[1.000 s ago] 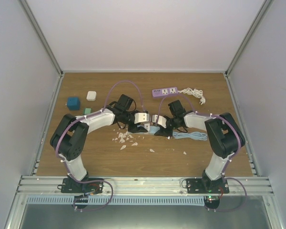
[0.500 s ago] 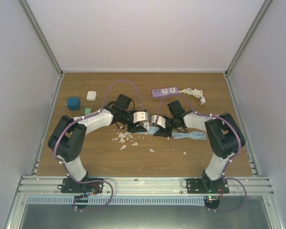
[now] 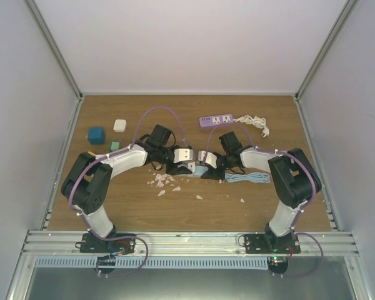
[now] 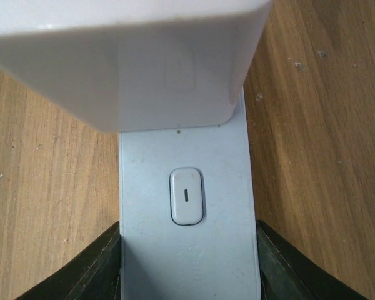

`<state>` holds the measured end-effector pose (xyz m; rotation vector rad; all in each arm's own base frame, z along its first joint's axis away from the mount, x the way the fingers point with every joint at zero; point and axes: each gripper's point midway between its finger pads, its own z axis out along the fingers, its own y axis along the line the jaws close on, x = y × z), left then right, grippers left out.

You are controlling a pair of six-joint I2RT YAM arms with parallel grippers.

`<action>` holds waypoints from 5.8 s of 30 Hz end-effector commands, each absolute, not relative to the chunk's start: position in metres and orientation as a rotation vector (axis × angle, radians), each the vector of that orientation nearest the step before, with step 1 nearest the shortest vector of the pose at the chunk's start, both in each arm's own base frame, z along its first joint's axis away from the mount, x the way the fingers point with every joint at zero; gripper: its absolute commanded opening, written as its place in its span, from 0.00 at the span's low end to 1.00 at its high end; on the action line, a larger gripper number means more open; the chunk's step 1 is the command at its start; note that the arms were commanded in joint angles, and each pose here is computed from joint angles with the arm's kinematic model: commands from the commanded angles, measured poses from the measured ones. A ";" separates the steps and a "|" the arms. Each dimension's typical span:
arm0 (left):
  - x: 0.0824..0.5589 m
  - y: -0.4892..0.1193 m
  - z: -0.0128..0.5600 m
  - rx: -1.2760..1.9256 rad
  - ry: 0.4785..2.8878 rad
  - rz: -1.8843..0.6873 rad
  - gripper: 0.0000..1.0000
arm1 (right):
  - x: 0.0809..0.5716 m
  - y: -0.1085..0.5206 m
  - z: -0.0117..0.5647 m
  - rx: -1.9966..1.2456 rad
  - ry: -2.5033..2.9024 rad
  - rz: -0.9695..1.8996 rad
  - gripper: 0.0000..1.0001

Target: Pull the plug off the socket

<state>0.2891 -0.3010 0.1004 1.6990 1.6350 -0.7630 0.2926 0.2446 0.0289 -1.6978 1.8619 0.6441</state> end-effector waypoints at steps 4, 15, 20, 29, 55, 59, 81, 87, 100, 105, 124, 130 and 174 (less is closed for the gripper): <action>0.276 -0.310 0.138 1.733 1.389 -0.690 0.35 | 0.302 0.230 0.011 -1.654 1.997 0.553 0.19; 0.275 -0.312 0.153 1.639 1.487 -0.881 0.34 | 0.303 0.230 0.008 -1.648 2.017 0.529 0.18; 0.273 -0.308 0.146 1.663 1.492 -0.868 0.34 | 0.303 0.230 0.008 -1.651 2.017 0.531 0.19; 0.290 -0.285 0.143 1.620 1.612 -0.814 0.34 | 0.301 0.230 0.010 -1.655 2.011 0.533 0.19; 0.336 -0.094 0.116 1.404 2.447 -0.254 0.35 | 0.302 0.232 0.011 -1.662 1.989 0.540 0.26; 0.329 -0.060 0.104 1.448 2.564 -0.099 0.36 | 0.300 0.231 0.011 -1.672 1.986 0.540 0.26; 0.331 -0.006 0.046 1.476 2.850 0.204 0.44 | 0.301 0.231 0.015 -1.684 1.971 0.531 0.35; 0.333 -0.008 0.041 1.484 2.874 0.171 0.57 | 0.305 0.233 0.018 -1.679 1.969 0.527 0.40; 0.328 -0.010 0.040 1.533 2.865 0.134 0.68 | 0.308 0.235 0.022 -1.686 1.956 0.523 0.48; 0.340 -0.022 0.053 1.508 2.806 0.064 0.85 | 0.312 0.238 0.031 -1.669 1.952 0.530 0.62; 0.347 -0.103 0.109 1.510 2.391 -0.391 0.92 | 0.304 0.236 0.086 -1.676 1.941 0.562 0.85; 0.334 -0.133 0.121 1.573 2.199 -0.509 0.92 | 0.286 0.210 0.092 -1.691 1.992 0.535 0.86; 0.308 -0.213 0.094 1.720 1.976 -0.588 0.84 | 0.334 0.066 0.025 -1.850 2.158 -0.004 0.33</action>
